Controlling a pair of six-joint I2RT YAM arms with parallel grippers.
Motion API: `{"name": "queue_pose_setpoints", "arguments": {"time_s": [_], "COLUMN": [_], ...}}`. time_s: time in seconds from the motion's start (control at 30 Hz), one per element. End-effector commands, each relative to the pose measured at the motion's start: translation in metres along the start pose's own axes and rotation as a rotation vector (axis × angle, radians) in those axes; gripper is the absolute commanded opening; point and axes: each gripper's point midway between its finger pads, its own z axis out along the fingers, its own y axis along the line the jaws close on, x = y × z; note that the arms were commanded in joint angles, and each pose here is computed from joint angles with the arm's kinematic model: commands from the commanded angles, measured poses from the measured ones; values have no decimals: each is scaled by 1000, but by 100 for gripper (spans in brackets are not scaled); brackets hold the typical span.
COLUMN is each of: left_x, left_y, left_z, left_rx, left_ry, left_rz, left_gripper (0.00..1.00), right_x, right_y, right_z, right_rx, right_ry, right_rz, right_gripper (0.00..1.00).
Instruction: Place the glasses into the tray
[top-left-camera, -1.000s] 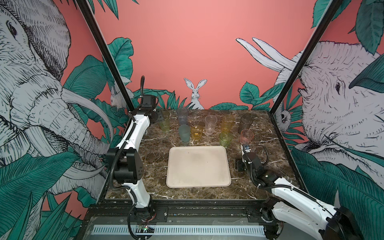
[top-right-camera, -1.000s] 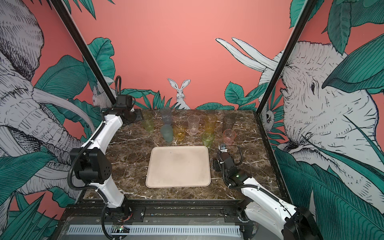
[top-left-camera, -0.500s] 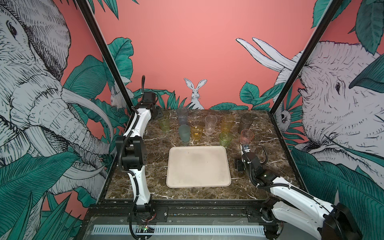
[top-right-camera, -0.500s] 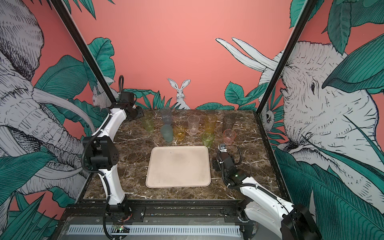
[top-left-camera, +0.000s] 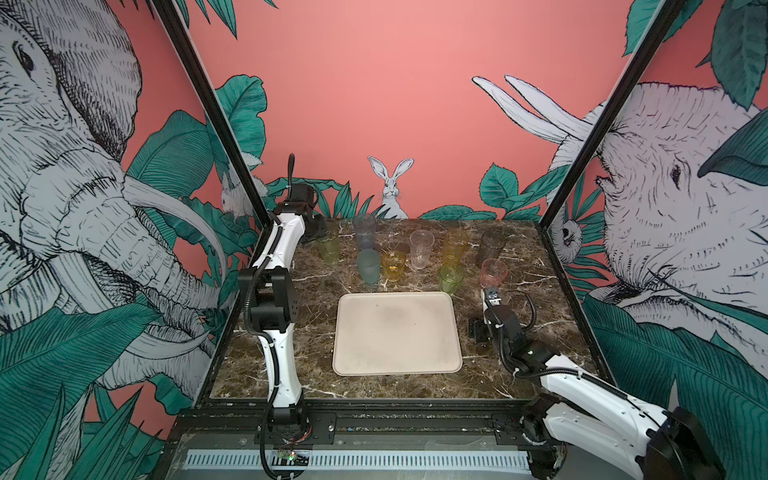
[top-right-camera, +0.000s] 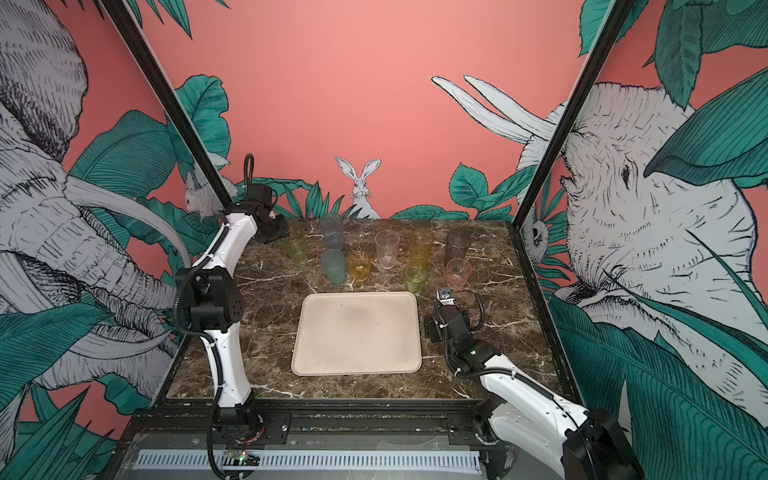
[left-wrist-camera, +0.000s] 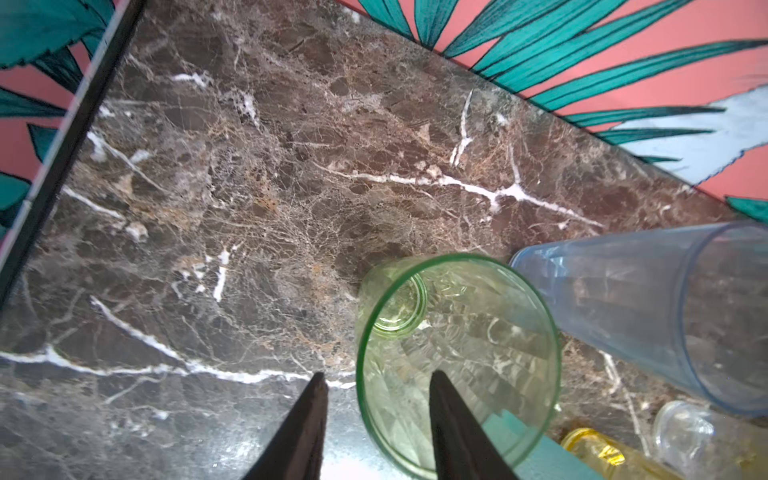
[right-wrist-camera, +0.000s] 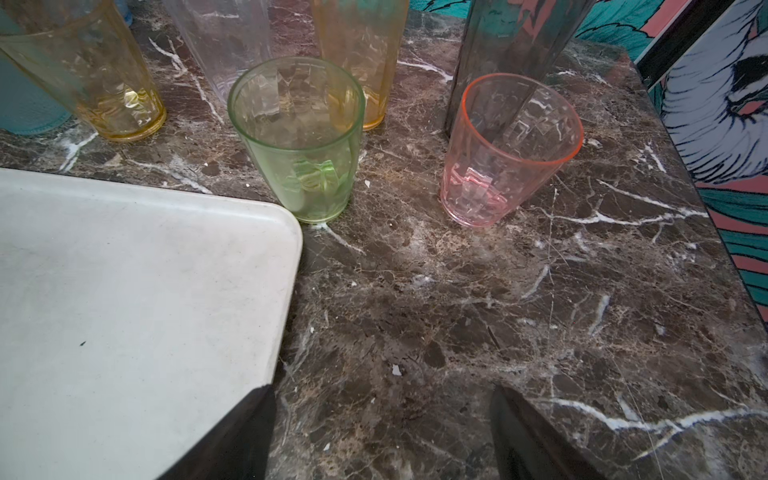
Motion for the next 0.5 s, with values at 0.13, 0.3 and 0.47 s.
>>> {"name": "queue_pose_setpoints", "arguments": {"time_s": [0.13, 0.3, 0.47], "left_x": [3, 5, 5], "left_y": [2, 2, 2], "left_z": [-4, 2, 4], "left_rx": [-5, -6, -5], "left_ry": [32, 50, 52], "left_rz": [4, 8, 8], "left_gripper": [37, 33, 27], "right_x": [-7, -7, -7], "right_y": [-4, -4, -4], "right_z": [1, 1, 1], "right_rx": [21, 23, 22], "right_ry": [-31, -31, -29], "right_rz": [11, 12, 12], "right_gripper": [83, 84, 84]}}
